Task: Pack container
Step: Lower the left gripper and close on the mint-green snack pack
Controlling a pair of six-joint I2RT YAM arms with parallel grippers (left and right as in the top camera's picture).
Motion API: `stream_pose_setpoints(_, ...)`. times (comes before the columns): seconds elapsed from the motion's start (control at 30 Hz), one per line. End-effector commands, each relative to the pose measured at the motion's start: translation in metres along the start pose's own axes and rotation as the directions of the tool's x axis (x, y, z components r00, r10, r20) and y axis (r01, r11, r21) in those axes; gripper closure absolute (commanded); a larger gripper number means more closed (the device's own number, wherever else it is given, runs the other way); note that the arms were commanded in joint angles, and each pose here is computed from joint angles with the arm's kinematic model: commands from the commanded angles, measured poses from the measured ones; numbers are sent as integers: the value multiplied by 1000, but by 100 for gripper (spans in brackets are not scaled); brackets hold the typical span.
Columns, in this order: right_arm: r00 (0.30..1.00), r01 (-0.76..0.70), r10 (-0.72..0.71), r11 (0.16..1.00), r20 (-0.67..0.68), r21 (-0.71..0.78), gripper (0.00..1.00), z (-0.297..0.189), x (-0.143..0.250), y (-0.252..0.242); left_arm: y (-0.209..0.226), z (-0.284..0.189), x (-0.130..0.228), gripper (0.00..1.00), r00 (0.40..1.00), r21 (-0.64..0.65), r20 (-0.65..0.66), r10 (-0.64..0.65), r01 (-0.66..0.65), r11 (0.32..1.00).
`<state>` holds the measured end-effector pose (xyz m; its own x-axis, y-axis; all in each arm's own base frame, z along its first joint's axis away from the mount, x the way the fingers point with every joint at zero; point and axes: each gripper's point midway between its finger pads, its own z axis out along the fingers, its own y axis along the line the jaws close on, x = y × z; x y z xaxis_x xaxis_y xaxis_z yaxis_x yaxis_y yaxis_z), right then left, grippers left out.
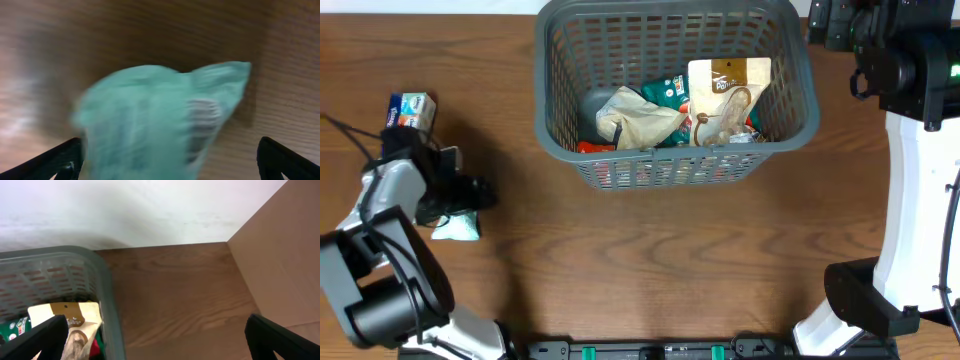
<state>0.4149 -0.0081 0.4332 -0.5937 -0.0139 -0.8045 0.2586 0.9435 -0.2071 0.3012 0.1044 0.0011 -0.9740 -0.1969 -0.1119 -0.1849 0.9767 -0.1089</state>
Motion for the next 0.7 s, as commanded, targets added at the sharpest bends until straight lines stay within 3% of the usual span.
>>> stream_pose_setpoints(0.0, 1000, -9, 9, 1000, 23, 19, 1, -9, -4, -10, -13, 13, 3, 1, 997, 25, -31, 66, -65, 998)
stream_pose_setpoints(0.07, 1000, -9, 9, 1000, 23, 19, 1, -9, -4, -10, -17, 18, 4, 2, 996, 28, -40, 80, -79, 996)
stream_pose_setpoints(0.1, 1000, -9, 9, 1000, 23, 19, 1, -9, -4, -10, -18, 20, 4, 8, 995, 30, -45, 84, -83, 996)
stream_pose_setpoints(0.13, 1000, -9, 9, 1000, 23, 19, 1, -9, -4, -10, -19, 21, 5, 25, 995, 31, -48, 86, -85, 996)
stream_pose_setpoints(0.17, 1000, -9, 9, 1000, 23, 19, 1, -9, -4, -10, -19, 22, 5, 57, 995, 31, -50, 86, -84, 996)
stream_pose_setpoints(0.2, 1000, -9, 9, 1000, 23, 19, 1, -9, -4, -10, -19, 22, 5, 71, 995, 31, -50, 85, -83, 996)
stream_pose_setpoints(0.33, 1000, -9, 9, 1000, 23, 19, 1, -9, -4, -10, -18, 22, 5, 92, 996, 27, -52, 77, -76, 997)
stream_pose_setpoints(0.67, 1000, -9, 9, 1000, 23, 19, 1, -9, -4, -10, -20, -6, -7, 94, 999, 19, -24, 26, -25, 1000)
